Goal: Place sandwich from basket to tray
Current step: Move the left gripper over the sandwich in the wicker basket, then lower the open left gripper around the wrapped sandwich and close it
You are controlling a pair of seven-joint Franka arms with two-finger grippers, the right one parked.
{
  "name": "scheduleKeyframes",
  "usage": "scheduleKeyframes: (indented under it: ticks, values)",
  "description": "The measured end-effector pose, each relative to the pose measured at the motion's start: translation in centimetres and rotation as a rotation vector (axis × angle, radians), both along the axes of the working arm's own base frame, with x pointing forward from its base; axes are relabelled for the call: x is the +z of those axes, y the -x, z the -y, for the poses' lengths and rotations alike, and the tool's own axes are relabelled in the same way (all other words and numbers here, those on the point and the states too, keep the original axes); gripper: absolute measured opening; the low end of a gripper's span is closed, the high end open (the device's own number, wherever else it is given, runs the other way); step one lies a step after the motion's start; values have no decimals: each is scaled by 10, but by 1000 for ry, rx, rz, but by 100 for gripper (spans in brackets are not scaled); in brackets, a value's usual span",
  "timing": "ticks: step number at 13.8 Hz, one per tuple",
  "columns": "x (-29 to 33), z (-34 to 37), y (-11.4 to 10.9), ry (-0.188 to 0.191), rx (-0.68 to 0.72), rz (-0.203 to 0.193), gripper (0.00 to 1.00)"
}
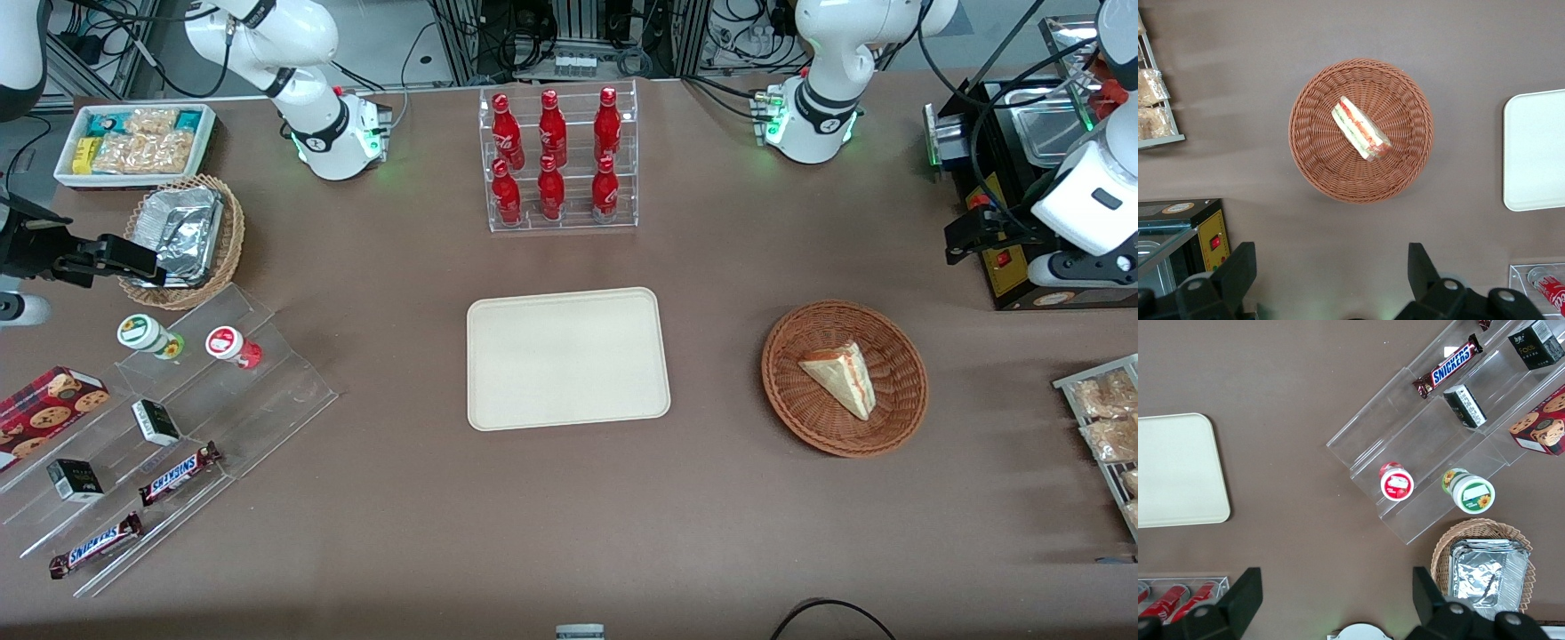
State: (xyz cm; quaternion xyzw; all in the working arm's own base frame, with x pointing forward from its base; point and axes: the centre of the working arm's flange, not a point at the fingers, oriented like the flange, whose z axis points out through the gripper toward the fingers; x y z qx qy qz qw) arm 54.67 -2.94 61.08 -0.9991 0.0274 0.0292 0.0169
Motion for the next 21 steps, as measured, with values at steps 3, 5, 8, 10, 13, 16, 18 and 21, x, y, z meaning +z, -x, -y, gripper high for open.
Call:
scheduleKeyframes:
  ticks: [3, 5, 8, 10, 13, 16, 18, 21]
  values:
    - [0, 0, 0, 0, 2, 0, 100]
    - [-3, 1, -3, 0, 5, 8, 100]
    - [-31, 3, -11, 1, 21, 28, 100]
    - [-65, 6, -16, 1, 66, 40, 100]
    - [-110, 7, -18, 2, 179, 67, 100]
    - [-155, 9, -16, 9, 338, 107, 100]
    - [-182, 9, -12, 17, 440, 129, 100]
    - [-218, 10, -2, 27, 579, 148, 100]
